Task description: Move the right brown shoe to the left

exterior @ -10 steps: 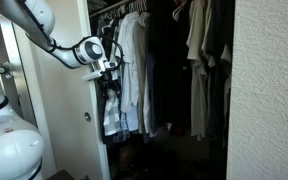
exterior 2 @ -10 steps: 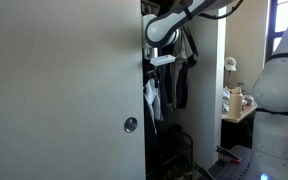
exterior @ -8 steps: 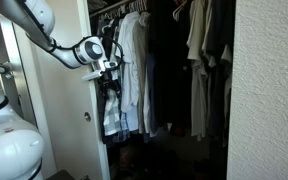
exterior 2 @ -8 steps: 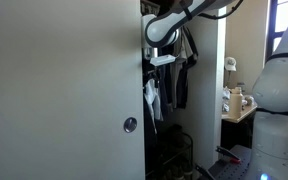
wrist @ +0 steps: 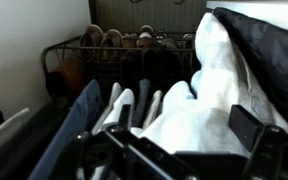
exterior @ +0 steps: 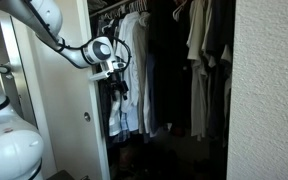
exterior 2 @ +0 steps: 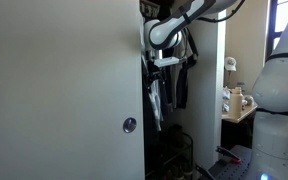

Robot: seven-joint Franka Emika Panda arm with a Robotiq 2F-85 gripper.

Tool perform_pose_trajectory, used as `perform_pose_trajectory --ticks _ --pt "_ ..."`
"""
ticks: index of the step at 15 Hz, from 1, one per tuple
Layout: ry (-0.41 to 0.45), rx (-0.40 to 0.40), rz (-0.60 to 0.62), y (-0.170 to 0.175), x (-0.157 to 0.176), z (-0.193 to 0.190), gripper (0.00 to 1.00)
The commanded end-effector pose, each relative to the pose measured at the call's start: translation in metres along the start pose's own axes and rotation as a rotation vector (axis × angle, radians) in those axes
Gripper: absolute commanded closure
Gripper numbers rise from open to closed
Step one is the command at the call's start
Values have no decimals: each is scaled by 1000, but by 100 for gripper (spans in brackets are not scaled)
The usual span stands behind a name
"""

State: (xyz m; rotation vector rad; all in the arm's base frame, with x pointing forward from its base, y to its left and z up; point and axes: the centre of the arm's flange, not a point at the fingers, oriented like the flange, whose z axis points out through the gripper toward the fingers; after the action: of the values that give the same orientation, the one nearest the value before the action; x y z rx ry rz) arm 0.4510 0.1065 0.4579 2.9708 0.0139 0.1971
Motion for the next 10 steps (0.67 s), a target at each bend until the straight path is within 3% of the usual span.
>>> perform_pose_trajectory --ticks 1,3,10 --pt "-44 -1 123 68 31 25 0" --pt "-69 18 167 114 44 41 0" --pt "-143 154 107 246 86 103 0"
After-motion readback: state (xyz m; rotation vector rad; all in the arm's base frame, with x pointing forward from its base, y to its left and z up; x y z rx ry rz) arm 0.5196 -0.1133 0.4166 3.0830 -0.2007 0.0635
